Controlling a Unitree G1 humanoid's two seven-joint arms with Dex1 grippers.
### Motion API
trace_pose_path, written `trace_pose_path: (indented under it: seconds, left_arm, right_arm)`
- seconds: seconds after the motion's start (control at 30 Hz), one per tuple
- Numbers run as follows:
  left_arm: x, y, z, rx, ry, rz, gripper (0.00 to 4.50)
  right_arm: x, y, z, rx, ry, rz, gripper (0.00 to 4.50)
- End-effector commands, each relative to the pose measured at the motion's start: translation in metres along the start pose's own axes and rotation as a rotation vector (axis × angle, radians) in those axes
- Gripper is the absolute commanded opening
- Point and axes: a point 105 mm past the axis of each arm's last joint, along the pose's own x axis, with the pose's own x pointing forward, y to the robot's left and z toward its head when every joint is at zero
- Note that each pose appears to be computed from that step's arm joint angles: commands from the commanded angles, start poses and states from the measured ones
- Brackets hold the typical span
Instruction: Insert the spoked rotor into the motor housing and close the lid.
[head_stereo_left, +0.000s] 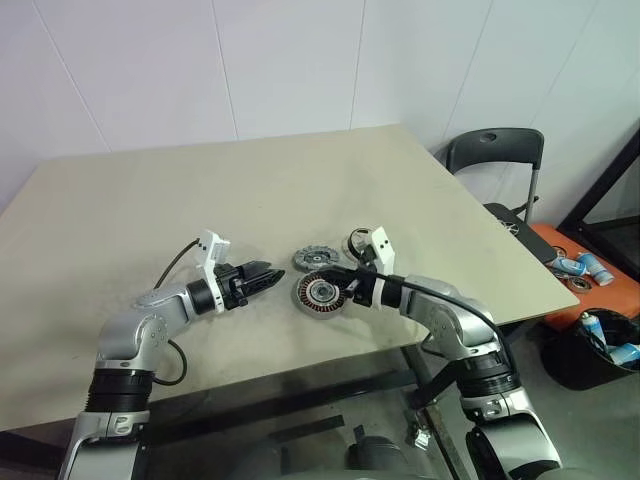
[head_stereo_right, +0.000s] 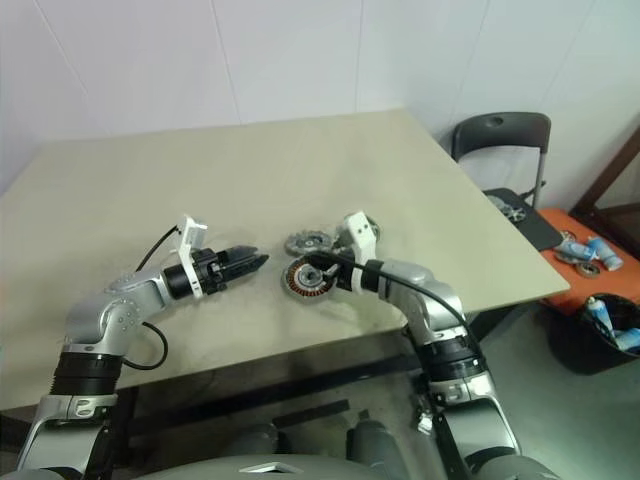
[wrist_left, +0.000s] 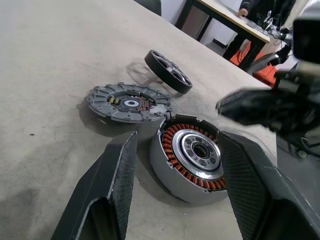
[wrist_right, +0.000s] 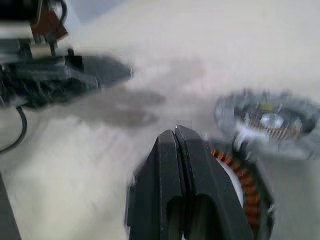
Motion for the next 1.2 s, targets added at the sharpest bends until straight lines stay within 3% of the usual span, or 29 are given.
trace_pose_path:
  seconds: [0.03, 0.13, 0.3, 0.6, 0.9, 1.07, 1.2]
  left_arm:
    - [0.000, -0.002, 0.015, 0.053, -0.036, -0.008, 2.70]
    - [0.001, -0.002, 0.015, 0.056, -0.038, -0.006, 2.70]
    - [0.000, -0.001, 0.016, 0.058, -0.042, 0.001, 2.70]
    - [-0.001, -0.001, 0.013, 0.057, -0.042, 0.008, 2.70]
    - [0.002, 0.000, 0.015, 0.056, -0.047, 0.005, 2.70]
    - [0.002, 0.000, 0.013, 0.056, -0.045, 0.008, 2.70]
    - [0.003, 0.000, 0.013, 0.057, -0.044, 0.007, 2.70]
  right_arm:
    - [0.006, -0.001, -0.021, -0.183, 0.126, -0.031, 0.04]
    - [0.009, -0.004, -0.042, -0.240, 0.207, -0.063, 0.04]
    - [0.010, -0.006, -0.042, -0.226, 0.189, -0.083, 0.04]
    - [0.003, 0.005, 0.013, 0.092, -0.082, 0.020, 0.04]
    - [0.012, -0.012, -0.044, -0.144, 0.194, -0.131, 0.04]
    - [0.010, -0.013, -0.038, -0.134, 0.160, -0.141, 0.04]
    - [0.008, -0.004, -0.013, 0.014, 0.027, -0.071, 0.04]
